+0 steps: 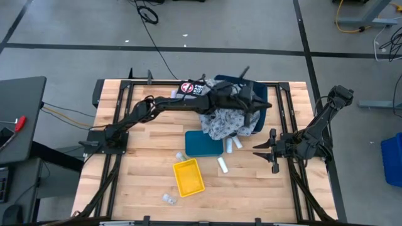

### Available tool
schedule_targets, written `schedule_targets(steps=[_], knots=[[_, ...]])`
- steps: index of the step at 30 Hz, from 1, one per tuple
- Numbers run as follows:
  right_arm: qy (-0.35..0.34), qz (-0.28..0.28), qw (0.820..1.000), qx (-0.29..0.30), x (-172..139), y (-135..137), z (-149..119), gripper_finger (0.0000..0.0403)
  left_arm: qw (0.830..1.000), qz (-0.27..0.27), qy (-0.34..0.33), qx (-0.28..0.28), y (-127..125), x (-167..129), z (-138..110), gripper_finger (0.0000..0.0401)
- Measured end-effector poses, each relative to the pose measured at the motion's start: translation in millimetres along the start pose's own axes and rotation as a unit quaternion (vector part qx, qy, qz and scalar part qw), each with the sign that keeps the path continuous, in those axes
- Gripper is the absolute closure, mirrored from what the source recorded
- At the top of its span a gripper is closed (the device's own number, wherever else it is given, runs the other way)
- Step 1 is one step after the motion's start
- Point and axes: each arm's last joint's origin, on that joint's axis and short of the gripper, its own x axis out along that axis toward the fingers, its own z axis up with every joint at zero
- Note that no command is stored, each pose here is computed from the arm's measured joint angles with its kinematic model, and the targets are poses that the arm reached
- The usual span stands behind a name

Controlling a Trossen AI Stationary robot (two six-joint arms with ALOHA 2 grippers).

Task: Pick & place medical supplies in basket/bin
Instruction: Put the white pill bottle into the blue bin

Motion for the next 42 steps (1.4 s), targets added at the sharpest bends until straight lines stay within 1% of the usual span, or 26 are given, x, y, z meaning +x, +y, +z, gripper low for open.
schedule_targets(steps=[3, 6, 7, 9, 12, 14, 15, 16, 18, 22, 25, 28, 33, 38, 42], knots=[[0.006, -0.001, 1.000, 0.006, 0, 0, -2, 0.0289, 0.999, 0.031, 0.003, 0.017, 0, -1, -1, 0.0396], [0.010, -0.002, 1.000, 0.006, 0, 0, -3, 0.0289, 0.998, 0.047, -0.035, 0.026, -1, -4, 3, 0.0396], [0.010, -0.002, 1.000, 0.007, 0, 0, -3, 0.0289, 0.997, 0.046, -0.056, 0.022, -2, -6, 6, 0.0397], [0.010, -0.002, 1.000, 0.007, 0, 0, -3, 0.0289, 0.991, 0.038, -0.124, 0.015, -7, -12, 14, 0.0397], [0.011, -0.002, 1.000, 0.006, 0, -1, -3, 0.0289, 0.969, 0.007, -0.245, 0.000, -14, -30, 26, 0.0398], [0.011, -0.002, 1.000, 0.005, 0, -1, -3, 0.0289, 0.955, -0.004, -0.295, -0.004, -17, -44, 28, 0.0398], [0.011, -0.002, 1.000, 0.005, 0, -1, -3, 0.0289, 0.953, -0.007, -0.304, -0.005, -16, -51, 29, 0.0398], [0.011, -0.002, 1.000, 0.005, 0, -1, -3, 0.0289, 0.953, -0.008, -0.304, -0.003, -17, -57, 31, 0.0398], [0.011, -0.002, 1.000, 0.005, 0, -1, -3, 0.0289, 0.958, 0.003, -0.285, 0.011, -19, -68, 33, 0.0398], [0.012, -0.002, 1.000, 0.004, 0, -1, -3, 0.0289, 0.973, 0.027, -0.222, 0.052, -29, -92, 34, 0.0398], [0.012, -0.002, 1.000, 0.004, 0, -1, -3, 0.0289, 0.981, 0.045, -0.174, 0.071, -40, -116, 33, 0.0398], [0.012, -0.003, 1.000, 0.004, 0, -1, -3, 0.0289, 0.984, 0.068, -0.144, 0.079, -52, -145, 30, 0.0398], [0.008, -0.011, 1.000, 0.011, 2, -2, -2, 0.0289, 0.987, 0.102, -0.088, 0.085, -73, -197, 17, 0.0398], [0.005, -0.033, 0.999, 0.017, 5, -7, -1, 0.0289, 0.987, 0.135, -0.048, 0.072, -88, -247, 7, 0.0398], [0.005, -0.055, 0.998, 0.021, 9, -12, 0, 0.0289, 0.987, 0.148, -0.018, 0.058, -99, -281, -4, 0.0398]])
